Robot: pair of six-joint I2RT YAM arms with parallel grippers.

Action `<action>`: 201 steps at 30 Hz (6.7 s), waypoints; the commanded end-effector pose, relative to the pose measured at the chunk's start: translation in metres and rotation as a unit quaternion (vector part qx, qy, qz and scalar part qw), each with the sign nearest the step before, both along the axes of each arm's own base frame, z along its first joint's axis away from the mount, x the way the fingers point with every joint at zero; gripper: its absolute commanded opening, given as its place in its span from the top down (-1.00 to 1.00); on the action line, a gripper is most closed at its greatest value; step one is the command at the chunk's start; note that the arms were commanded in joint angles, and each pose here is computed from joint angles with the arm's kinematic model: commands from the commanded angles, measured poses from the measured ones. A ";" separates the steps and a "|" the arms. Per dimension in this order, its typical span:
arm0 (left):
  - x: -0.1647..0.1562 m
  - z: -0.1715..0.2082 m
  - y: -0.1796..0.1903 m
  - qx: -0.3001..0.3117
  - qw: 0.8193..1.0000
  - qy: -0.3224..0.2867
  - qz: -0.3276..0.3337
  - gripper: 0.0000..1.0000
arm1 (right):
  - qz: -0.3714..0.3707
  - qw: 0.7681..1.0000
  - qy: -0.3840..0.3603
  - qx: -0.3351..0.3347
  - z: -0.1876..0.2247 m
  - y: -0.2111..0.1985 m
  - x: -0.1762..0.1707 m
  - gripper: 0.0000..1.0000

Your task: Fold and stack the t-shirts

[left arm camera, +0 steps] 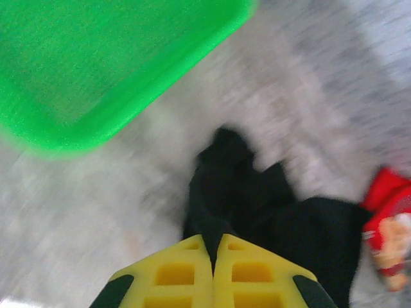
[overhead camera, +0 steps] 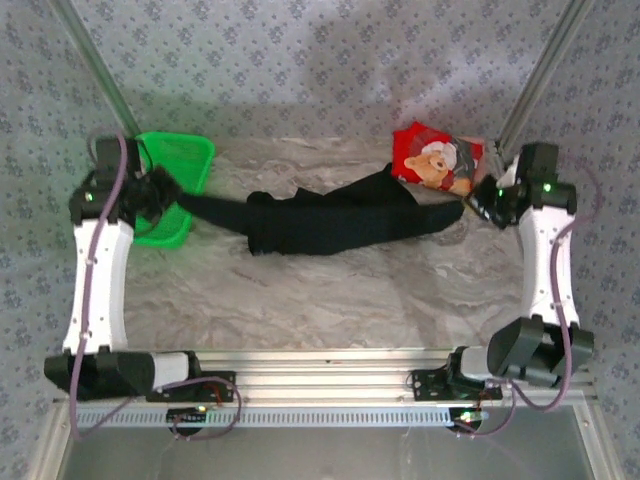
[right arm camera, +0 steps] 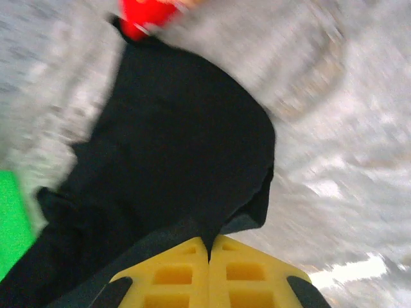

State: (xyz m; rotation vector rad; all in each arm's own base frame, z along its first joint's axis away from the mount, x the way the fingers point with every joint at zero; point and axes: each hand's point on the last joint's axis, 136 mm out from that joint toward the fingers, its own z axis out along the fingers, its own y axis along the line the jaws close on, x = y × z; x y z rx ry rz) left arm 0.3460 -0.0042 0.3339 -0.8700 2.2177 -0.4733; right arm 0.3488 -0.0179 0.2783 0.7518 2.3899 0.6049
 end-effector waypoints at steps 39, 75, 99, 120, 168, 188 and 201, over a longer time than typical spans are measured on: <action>-0.026 0.427 0.012 0.021 0.765 -0.639 -0.077 1.00 | 0.056 0.814 -0.566 0.116 0.408 -0.006 0.028 1.00; 0.090 0.382 0.032 -0.067 0.776 -0.622 -0.082 0.97 | 0.051 0.819 -0.550 0.154 0.368 -0.049 0.132 1.00; 0.032 -0.067 0.040 0.022 1.000 0.003 -0.005 1.00 | -0.045 0.998 -0.004 0.051 -0.104 -0.079 0.011 1.00; -0.161 -0.245 0.065 -0.028 0.952 0.250 0.172 1.00 | -0.149 0.950 0.259 0.087 -0.208 -0.038 -0.155 1.00; -0.015 -0.214 0.054 0.131 0.963 0.234 0.031 1.00 | 0.061 0.959 0.274 -0.037 -0.214 0.017 -0.030 1.00; 0.009 -0.220 0.053 0.155 0.955 0.254 0.005 1.00 | 0.098 0.955 0.274 -0.060 -0.220 0.029 -0.002 1.00; 0.012 -0.221 0.059 0.144 0.957 0.250 0.007 1.00 | 0.117 0.950 0.283 -0.066 -0.232 0.041 0.010 1.00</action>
